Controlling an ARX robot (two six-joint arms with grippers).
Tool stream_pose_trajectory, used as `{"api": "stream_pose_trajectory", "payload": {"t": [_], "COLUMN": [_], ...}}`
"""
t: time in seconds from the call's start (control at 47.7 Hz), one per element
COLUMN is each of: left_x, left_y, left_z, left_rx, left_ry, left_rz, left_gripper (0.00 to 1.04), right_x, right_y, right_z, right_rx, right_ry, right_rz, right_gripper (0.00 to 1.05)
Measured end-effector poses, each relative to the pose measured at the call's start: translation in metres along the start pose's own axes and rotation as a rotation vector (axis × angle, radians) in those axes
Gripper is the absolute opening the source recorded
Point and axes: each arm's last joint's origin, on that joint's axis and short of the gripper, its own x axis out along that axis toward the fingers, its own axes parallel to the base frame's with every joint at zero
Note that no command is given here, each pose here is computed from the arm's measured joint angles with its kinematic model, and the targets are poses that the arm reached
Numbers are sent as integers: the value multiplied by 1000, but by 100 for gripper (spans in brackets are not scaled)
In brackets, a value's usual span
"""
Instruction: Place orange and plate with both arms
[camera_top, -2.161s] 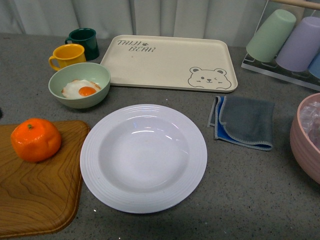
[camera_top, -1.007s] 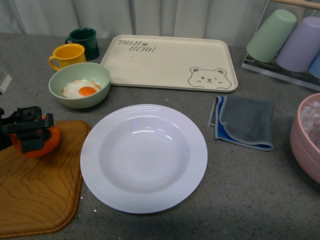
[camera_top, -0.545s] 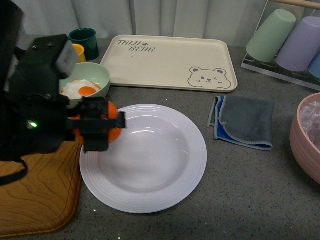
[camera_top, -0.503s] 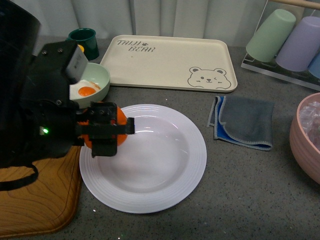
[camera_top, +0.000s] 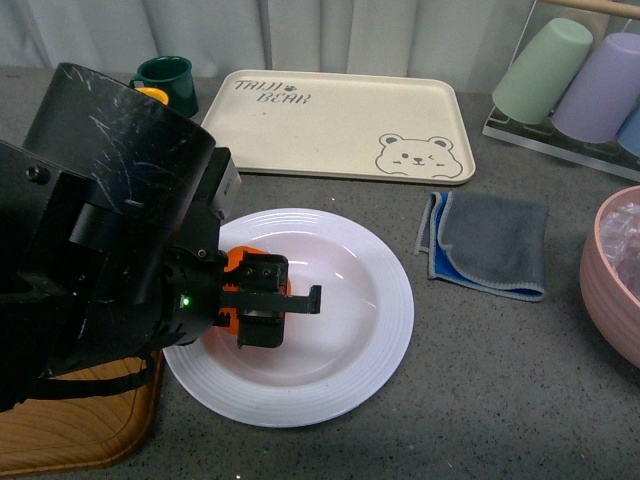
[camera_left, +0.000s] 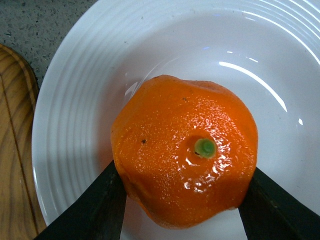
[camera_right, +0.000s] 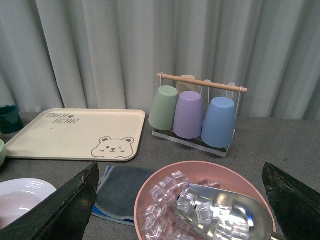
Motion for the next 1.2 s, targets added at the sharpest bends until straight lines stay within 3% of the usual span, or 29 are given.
{"api": "stream_pose_trajectory", "payload": {"t": [0.063, 0.231, 0.294, 0.608, 0.713, 0.797, 0.86, 0.944, 1.049, 1.196], "left_x": [2, 2, 0, -27, -33, -50, -68, -101, -131, -152], "left_y": [0, -2, -2, 0, 11, 34, 45, 59, 76, 86], "left_z": [0, 1, 2, 15, 7, -7, -7, -5, -17, -27], "left_rx": [-2, 4, 4, -10, 39, 62, 51, 36, 31, 40], "left_ry": [2, 4, -5, -121, -334, -474, -588, -760, -812, -816], "left_rz": [-1, 6, 6, 22, 142, 222, 221, 201, 211, 208], "left_gripper": [56, 92, 100, 98, 83, 63, 52, 30, 7, 4], "right_x": [0, 0, 0, 0, 0, 0, 0, 0, 0, 0], "right_y": [0, 0, 0, 0, 0, 0, 0, 0, 0, 0], "right_z": [0, 0, 0, 0, 0, 0, 0, 0, 0, 0], "right_rx": [0, 0, 0, 0, 0, 0, 0, 0, 0, 0], "right_ry": [0, 0, 0, 0, 0, 0, 0, 0, 0, 0], "right_rz": [0, 0, 0, 0, 1, 0, 0, 0, 0, 0], "right_gripper": [95, 95, 95, 95, 95, 95, 95, 95, 95, 95]}}
